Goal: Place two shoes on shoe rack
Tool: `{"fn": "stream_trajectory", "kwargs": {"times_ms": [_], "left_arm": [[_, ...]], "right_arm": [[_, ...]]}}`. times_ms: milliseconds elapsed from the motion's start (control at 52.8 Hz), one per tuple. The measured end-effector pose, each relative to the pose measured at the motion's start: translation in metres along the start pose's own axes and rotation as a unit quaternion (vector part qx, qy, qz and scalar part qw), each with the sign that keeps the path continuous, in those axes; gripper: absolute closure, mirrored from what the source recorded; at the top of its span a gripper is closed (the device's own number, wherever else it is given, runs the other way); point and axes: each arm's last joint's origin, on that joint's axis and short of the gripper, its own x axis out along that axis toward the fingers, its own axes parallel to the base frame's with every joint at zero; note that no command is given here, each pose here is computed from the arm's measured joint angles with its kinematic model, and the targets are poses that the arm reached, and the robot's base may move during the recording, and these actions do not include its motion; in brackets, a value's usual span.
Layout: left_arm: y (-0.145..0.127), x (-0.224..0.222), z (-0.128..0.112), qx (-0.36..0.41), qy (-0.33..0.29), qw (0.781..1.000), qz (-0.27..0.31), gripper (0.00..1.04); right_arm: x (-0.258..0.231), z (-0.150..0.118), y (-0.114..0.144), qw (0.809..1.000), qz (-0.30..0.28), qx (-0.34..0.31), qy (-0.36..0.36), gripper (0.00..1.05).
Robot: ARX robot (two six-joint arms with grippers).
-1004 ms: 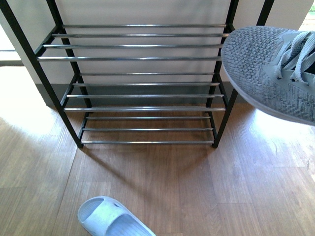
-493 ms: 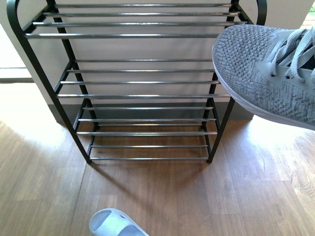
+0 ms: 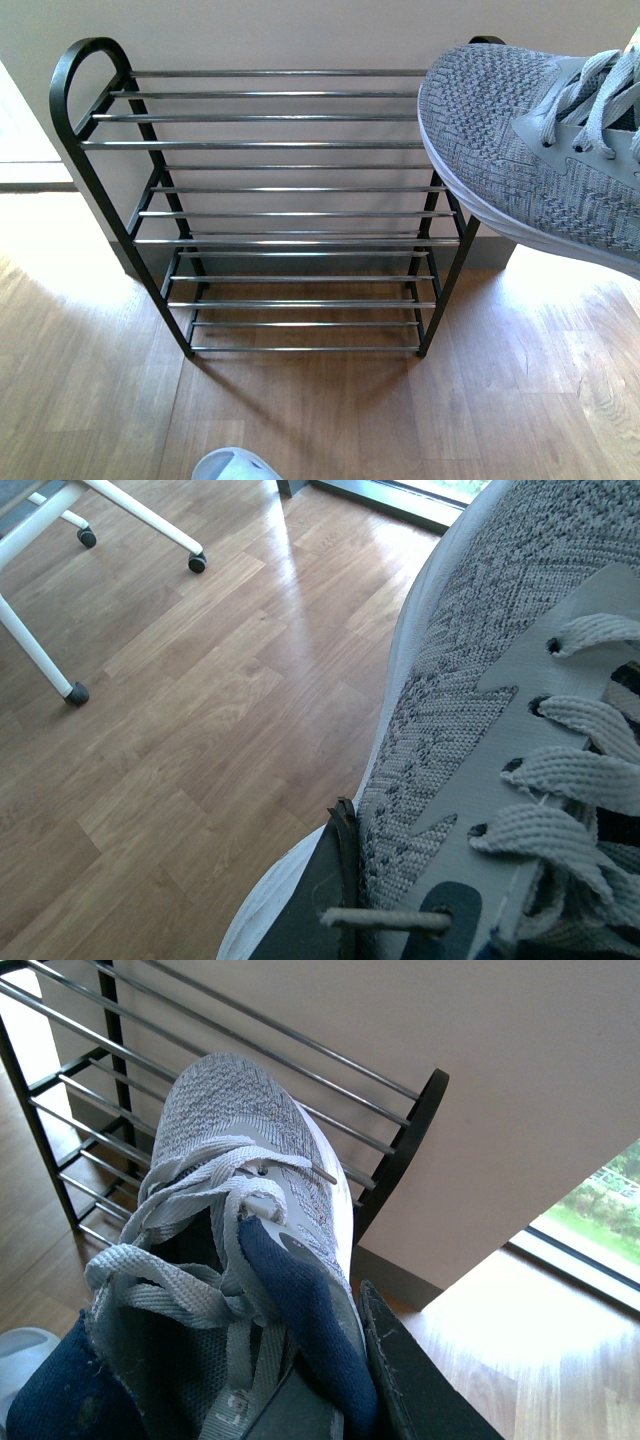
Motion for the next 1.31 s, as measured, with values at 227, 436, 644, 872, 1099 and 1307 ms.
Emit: {"fn": "stream_trajectory", "kwargs": {"times_ms": [227, 436, 644, 872, 1099, 1307], "left_arm": [[0.000, 0.000, 0.000, 0.000, 0.000, 1.000, 0.000, 1.03], [0.000, 0.000, 0.000, 0.000, 0.001, 1.000, -0.002, 1.03], [0.000, 0.000, 0.000, 0.000, 0.001, 1.000, -0.002, 1.03], [0.000, 0.000, 0.000, 0.000, 0.001, 1.000, -0.001, 1.03], [0.000, 0.000, 0.000, 0.000, 0.001, 1.000, -0.001, 1.03], [0.000, 0.000, 0.000, 0.000, 0.001, 1.000, -0.001, 1.03]], "right_arm": [[0.000, 0.000, 0.000, 1.000, 0.001, 0.000, 0.000, 1.03], [0.000, 0.000, 0.000, 1.000, 0.001, 0.000, 0.001, 1.03], [0.020, 0.015, -0.002, 0.993, 0.040, 0.090, -0.071, 1.03], [0.097, 0.067, -0.010, 0.979, 0.035, 0.197, -0.035, 1.03], [0.177, 0.096, -0.008, 0.968, -0.008, 0.250, -0.007, 1.03], [0.235, 0.080, -0.002, 0.942, -0.043, 0.322, 0.079, 1.03]]}}
